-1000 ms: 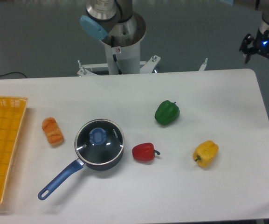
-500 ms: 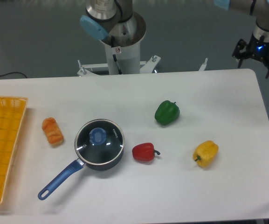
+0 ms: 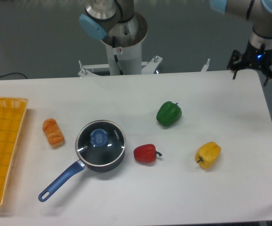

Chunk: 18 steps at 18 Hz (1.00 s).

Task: Open the lid
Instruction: 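Move the gripper in from its raised position toward the table, then swing the gripper past the green pepper to above the saucepan lid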

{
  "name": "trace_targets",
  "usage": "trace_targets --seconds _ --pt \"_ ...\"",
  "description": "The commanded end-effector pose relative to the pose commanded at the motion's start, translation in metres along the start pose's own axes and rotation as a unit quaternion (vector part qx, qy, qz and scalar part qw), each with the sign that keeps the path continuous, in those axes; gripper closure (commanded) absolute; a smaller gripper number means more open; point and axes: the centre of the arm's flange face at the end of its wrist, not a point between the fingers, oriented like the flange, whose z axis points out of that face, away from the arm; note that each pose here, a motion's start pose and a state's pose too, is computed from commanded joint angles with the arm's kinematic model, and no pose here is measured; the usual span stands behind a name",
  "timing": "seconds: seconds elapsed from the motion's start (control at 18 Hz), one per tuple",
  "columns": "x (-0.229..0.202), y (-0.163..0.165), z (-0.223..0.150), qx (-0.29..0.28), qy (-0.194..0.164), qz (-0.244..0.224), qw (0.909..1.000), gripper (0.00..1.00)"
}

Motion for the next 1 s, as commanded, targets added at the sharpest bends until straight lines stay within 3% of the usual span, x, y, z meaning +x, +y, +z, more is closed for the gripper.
trace_targets --seconds 0.17,0.44,0.61,0.78,0.89,1.0 --pt "0.035 -0.036 0.001 0.009 0.01 -0.043 0.999 0.0" --pt "0.095 -0.067 0.028 -0.007 0.041 -0.13 0.9906 0.0" --pt "0.126 -0.09 0.03 -0.007 0.049 -0.19 0.9805 0.0" --pt "0.16 -0.111 0.033 -0.012 0.055 -0.196 0.979 0.0" --pt "0.179 -0.121 0.033 -0.015 0.057 -0.221 0.9734 0.0" --pt "0.195 -0.134 0.035 -0.01 0.054 -0.218 0.9744 0.0"
